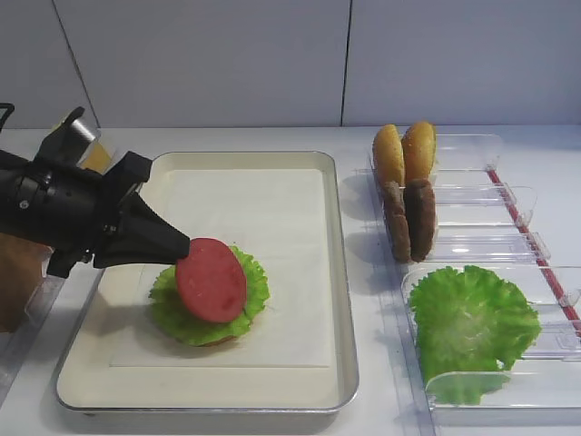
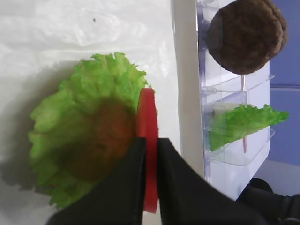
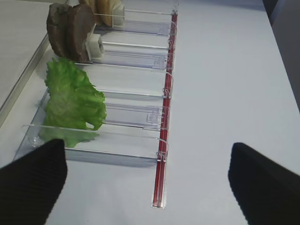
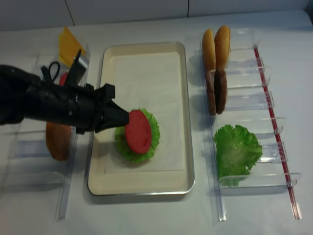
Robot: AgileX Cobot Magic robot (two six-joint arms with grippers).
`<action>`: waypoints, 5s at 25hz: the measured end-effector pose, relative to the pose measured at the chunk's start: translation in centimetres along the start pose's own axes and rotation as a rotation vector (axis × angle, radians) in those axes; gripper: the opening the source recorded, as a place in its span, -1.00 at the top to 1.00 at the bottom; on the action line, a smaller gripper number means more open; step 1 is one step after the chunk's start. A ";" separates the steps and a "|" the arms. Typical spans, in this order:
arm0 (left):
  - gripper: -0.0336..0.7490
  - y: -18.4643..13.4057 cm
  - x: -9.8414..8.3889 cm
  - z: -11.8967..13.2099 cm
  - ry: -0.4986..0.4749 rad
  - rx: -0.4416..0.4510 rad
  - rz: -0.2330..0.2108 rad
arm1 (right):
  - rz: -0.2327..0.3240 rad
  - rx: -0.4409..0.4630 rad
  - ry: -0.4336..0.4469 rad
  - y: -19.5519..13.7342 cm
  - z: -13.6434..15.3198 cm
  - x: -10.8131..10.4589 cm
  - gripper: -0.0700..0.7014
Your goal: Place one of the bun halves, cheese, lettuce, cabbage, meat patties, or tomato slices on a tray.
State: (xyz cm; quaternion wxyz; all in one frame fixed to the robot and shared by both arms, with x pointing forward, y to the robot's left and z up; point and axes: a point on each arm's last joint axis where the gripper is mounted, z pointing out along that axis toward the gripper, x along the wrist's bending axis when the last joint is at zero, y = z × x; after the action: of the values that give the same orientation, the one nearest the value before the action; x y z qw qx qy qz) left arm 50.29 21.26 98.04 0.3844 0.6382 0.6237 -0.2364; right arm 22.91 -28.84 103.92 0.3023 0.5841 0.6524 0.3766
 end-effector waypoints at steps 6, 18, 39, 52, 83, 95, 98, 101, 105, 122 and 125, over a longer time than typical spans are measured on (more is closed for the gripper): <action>0.81 0.0 -0.1 0.0 -0.006 -0.002 0.021 | 0.000 0.000 0.000 0.0 0.0 0.0 -0.98; 0.81 0.4 0.4 0.6 -0.028 -0.011 -0.006 | 0.000 0.000 0.000 0.0 0.0 0.0 -0.98; -0.17 0.4 0.8 0.7 0.001 0.012 0.059 | 0.000 0.000 0.000 0.0 0.0 0.0 -0.98; -0.76 3.4 -1.6 -0.9 0.026 0.025 0.232 | -0.002 0.000 0.000 0.0 0.0 0.0 -0.98; -0.54 1.0 -6.0 -14.1 0.906 -0.069 0.323 | -0.002 0.000 0.000 0.0 0.0 0.0 -0.98; -0.47 -14.2 -6.8 -17.4 0.873 -0.371 0.408 | -0.002 0.000 0.000 0.0 0.0 0.0 -0.98; -0.47 -17.4 -6.3 -17.6 0.861 -0.455 0.440 | -0.002 0.000 0.000 0.0 0.0 0.0 -0.98; -0.47 -19.9 -5.4 -17.3 0.853 -0.511 0.462 | -0.002 0.000 0.000 0.0 0.0 0.0 -0.98; -0.47 -22.3 -4.2 -16.7 0.839 -0.570 0.468 | -0.002 0.000 0.000 0.0 0.0 0.0 -0.98; -0.45 -25.1 -2.1 -15.7 0.814 -0.675 0.466 | 0.000 0.000 0.000 0.0 0.0 0.0 -0.98; -0.45 -25.1 -2.1 -15.7 0.815 -0.675 0.466 | 0.000 0.000 0.000 0.0 0.0 0.0 -0.98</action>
State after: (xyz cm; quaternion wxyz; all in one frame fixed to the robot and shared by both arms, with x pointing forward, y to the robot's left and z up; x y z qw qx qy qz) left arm 22.69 30.44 104.03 0.3374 0.6402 0.6053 0.3316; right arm 22.91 -28.84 103.92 0.3024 0.5841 0.6524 0.3766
